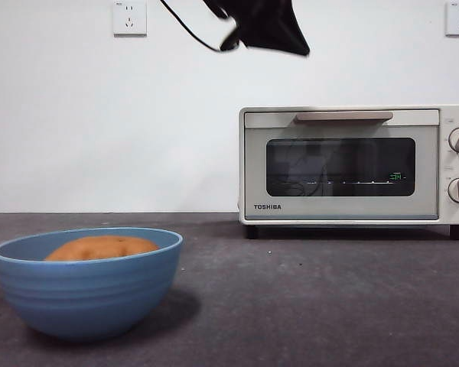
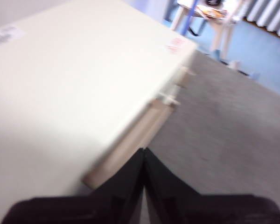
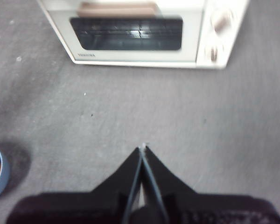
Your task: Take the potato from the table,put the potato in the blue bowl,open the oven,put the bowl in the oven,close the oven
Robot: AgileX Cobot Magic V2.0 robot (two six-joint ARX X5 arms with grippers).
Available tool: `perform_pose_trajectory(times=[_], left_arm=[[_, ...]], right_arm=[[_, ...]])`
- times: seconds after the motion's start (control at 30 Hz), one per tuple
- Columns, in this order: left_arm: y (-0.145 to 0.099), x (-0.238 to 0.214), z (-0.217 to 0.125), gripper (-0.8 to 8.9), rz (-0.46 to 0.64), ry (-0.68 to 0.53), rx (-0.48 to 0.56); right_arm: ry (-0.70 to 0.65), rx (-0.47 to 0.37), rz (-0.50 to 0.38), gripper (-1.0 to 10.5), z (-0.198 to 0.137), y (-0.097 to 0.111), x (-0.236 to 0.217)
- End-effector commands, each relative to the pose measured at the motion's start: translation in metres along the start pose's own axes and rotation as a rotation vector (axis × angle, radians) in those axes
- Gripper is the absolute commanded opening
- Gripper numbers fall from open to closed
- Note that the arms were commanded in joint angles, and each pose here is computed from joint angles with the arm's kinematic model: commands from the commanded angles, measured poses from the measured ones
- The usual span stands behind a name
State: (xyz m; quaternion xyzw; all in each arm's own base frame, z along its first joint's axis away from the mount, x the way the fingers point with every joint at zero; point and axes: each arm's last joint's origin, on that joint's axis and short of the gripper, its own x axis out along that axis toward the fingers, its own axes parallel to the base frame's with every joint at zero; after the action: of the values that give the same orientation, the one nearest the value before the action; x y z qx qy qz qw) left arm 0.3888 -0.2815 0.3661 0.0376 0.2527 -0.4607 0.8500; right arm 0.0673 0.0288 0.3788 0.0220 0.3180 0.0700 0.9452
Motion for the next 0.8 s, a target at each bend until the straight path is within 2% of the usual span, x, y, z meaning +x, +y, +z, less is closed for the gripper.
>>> perform_pose_trajectory(times=[0.03, 0.13, 0.43, 0.6, 0.8], left_arm=[[0.006, 0.027, -0.012, -0.06, 0.021, 0.015, 0.034], [0.010, 0.042, -0.022, -0.06, 0.022, 0.036, 0.038], [0.004, 0.064, -0.030, -0.06, 0.096, 0.037, 0.161], [0.003, 0.074, -0.040, -0.06, 0.115, 0.085, 0.153], [0.009, 0.091, -0.062, -0.06, 0.114, 0.193, 0.093]], right_arm=[[0.019, 0.063, -0.013, -0.1, -0.013, -0.002, 0.006], [0.065, 0.084, -0.023, -0.1, -0.025, -0.004, 0.015], [0.167, 0.114, -0.018, -0.1, -0.046, -0.001, 0.043], [0.175, 0.126, -0.017, -0.1, -0.047, -0.001, 0.045], [0.179, 0.126, -0.012, -0.1, -0.048, -0.001, 0.045]])
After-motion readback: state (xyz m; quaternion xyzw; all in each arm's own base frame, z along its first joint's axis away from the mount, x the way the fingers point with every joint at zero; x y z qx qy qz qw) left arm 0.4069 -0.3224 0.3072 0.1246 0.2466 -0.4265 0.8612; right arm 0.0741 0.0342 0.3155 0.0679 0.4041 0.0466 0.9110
